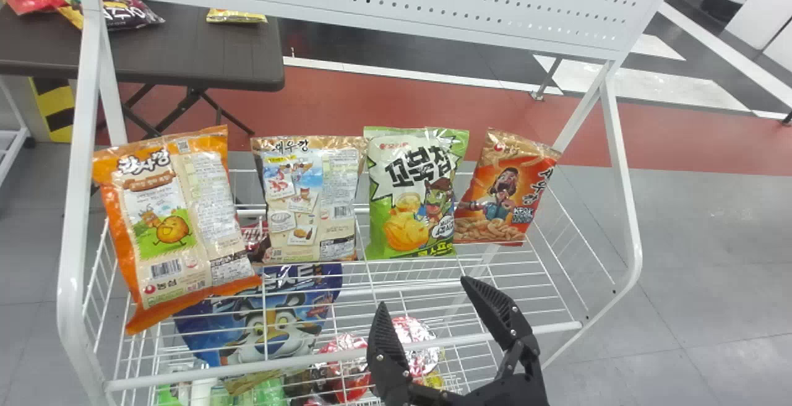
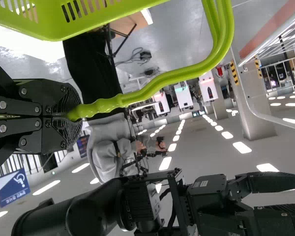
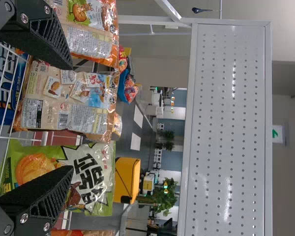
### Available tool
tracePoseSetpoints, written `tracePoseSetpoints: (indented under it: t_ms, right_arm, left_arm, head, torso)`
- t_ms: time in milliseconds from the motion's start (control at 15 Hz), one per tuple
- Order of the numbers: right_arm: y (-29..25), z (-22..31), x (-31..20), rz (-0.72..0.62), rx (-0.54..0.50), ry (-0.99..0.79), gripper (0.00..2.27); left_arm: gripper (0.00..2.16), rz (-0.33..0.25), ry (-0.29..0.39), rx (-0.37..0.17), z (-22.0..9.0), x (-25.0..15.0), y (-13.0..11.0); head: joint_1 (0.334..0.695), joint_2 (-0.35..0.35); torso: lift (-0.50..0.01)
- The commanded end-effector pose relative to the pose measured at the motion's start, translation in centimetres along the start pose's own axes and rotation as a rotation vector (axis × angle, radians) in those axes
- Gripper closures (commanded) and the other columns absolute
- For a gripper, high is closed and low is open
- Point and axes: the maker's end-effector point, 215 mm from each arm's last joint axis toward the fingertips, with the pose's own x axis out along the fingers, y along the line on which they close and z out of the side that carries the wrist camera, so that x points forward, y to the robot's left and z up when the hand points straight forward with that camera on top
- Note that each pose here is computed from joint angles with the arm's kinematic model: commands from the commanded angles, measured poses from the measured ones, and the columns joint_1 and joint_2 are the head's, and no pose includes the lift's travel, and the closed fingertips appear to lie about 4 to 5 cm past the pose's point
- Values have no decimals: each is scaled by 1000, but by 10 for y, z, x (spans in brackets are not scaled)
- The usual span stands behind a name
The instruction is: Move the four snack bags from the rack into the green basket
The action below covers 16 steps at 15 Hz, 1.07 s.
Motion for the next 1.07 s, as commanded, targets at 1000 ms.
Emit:
tracePoseSetpoints:
  t_ms: [1000]
  right_arm:
    - [16, -6, 39, 33, 8, -50, 93]
  left_arm:
    - [1467, 4, 11, -2, -2, 4, 1]
  head:
    - [695, -350]
  torso:
    - [0]
